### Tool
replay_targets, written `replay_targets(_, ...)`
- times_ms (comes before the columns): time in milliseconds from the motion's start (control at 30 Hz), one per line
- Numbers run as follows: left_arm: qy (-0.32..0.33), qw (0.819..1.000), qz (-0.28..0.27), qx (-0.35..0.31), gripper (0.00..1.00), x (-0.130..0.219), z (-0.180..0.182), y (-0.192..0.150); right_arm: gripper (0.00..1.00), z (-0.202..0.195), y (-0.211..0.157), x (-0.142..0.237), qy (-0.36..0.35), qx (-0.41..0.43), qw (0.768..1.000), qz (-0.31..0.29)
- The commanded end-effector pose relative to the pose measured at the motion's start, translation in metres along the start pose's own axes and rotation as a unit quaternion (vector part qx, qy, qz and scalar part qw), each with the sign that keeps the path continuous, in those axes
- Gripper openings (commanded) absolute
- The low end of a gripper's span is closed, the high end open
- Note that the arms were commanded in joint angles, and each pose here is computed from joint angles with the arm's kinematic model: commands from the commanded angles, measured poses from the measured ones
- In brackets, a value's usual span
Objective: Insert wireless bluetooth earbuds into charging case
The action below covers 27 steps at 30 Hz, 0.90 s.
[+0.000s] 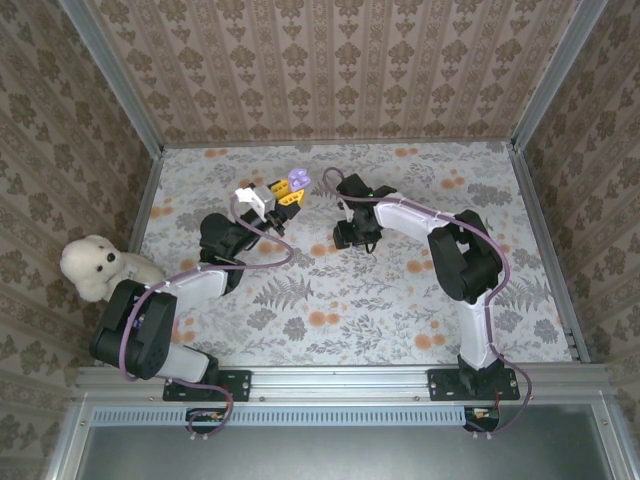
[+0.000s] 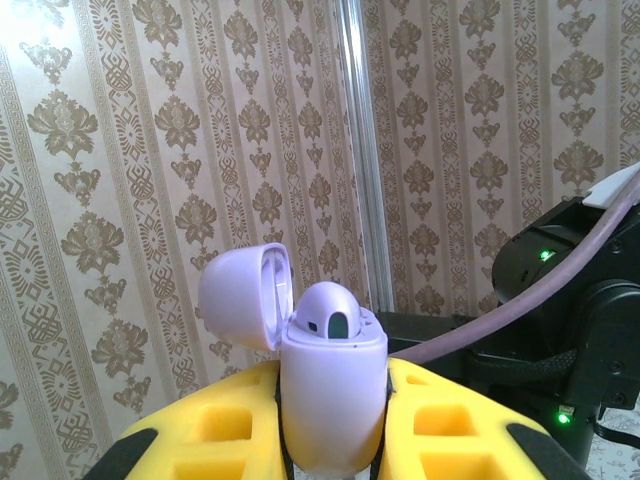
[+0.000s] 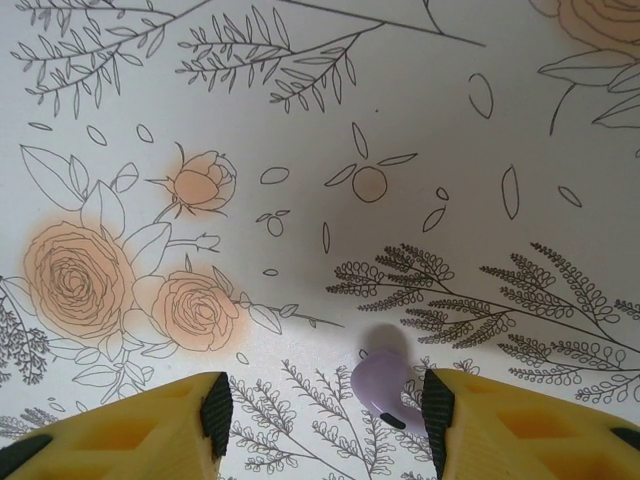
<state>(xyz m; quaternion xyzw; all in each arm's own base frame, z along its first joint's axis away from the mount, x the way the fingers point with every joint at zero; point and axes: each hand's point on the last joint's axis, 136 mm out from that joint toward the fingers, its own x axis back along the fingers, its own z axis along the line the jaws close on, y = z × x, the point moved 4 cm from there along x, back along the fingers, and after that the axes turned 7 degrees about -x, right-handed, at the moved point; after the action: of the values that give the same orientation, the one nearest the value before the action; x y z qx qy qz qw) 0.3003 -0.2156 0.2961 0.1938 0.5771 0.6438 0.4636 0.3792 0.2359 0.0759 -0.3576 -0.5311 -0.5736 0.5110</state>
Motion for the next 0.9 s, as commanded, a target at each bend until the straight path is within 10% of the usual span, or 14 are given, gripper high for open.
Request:
replay_targets(0, -0.001, 1.0, -0.024, -0.008, 0.0, 0.0, 0.001, 0.015, 0.54, -0.009, -0.013, -0.011, -0.045, 0.009, 0.999, 0.03)
replay_targets(867, -0.001, 1.0, -0.024, -0.006, 0.0, 0.0, 0.001, 0.015, 0.44, -0.012, -0.006, -0.025, -0.132, 0.059, 0.989, 0.041)
